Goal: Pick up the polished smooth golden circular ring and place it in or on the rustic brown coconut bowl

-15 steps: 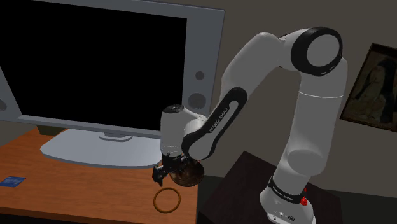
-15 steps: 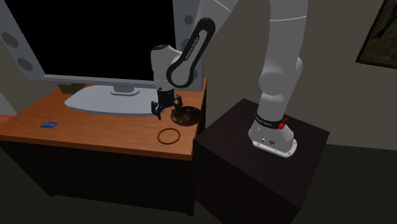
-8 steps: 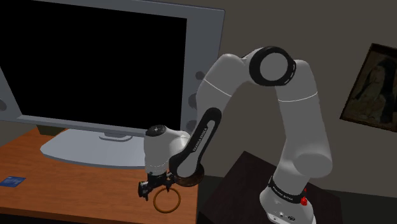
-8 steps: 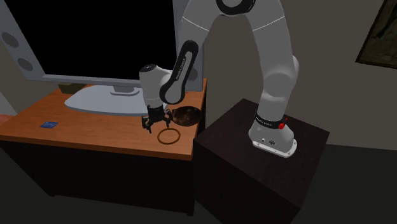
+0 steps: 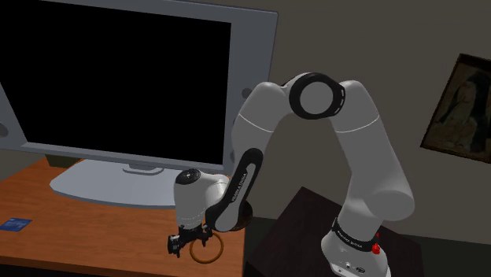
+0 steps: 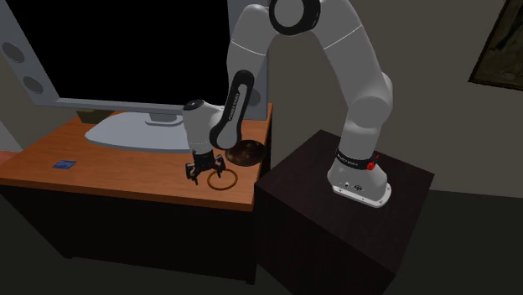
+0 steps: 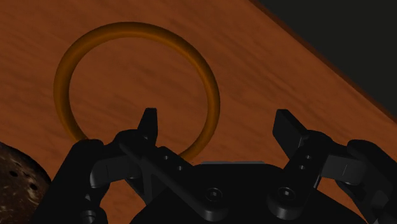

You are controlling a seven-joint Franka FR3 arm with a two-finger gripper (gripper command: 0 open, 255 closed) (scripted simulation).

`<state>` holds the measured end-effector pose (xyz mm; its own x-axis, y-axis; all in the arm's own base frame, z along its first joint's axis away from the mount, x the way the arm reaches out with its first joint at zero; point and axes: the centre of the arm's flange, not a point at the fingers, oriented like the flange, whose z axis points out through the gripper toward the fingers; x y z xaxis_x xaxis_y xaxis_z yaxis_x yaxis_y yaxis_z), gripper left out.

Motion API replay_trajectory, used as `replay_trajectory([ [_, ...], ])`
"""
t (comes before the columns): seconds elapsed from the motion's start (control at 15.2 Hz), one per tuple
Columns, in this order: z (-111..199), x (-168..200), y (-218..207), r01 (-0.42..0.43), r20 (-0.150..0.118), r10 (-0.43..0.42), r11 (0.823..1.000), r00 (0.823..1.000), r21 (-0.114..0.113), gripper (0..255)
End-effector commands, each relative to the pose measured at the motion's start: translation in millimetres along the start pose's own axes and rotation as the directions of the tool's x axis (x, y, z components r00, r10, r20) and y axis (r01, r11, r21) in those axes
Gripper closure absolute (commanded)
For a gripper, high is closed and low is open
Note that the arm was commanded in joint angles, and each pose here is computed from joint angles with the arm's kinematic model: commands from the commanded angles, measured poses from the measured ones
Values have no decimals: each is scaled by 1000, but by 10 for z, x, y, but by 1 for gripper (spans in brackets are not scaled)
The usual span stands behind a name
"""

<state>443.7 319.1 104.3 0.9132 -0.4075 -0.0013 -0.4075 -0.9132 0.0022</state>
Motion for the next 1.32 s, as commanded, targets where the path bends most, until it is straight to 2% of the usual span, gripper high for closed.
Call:
replay_trajectory([
  [0.0,86,3,9,0,0,0,1000,1000,0,0],
  [0.46,85,3,9,0,0,0,1000,1000,0,0],
  [0.53,85,3,9,0,0,0,1000,1000,0,255],
  [1.12,86,3,9,0,0,0,1000,1000,0,255],
  [1.25,-20,3,10,0,0,0,1000,1000,0,255],
])
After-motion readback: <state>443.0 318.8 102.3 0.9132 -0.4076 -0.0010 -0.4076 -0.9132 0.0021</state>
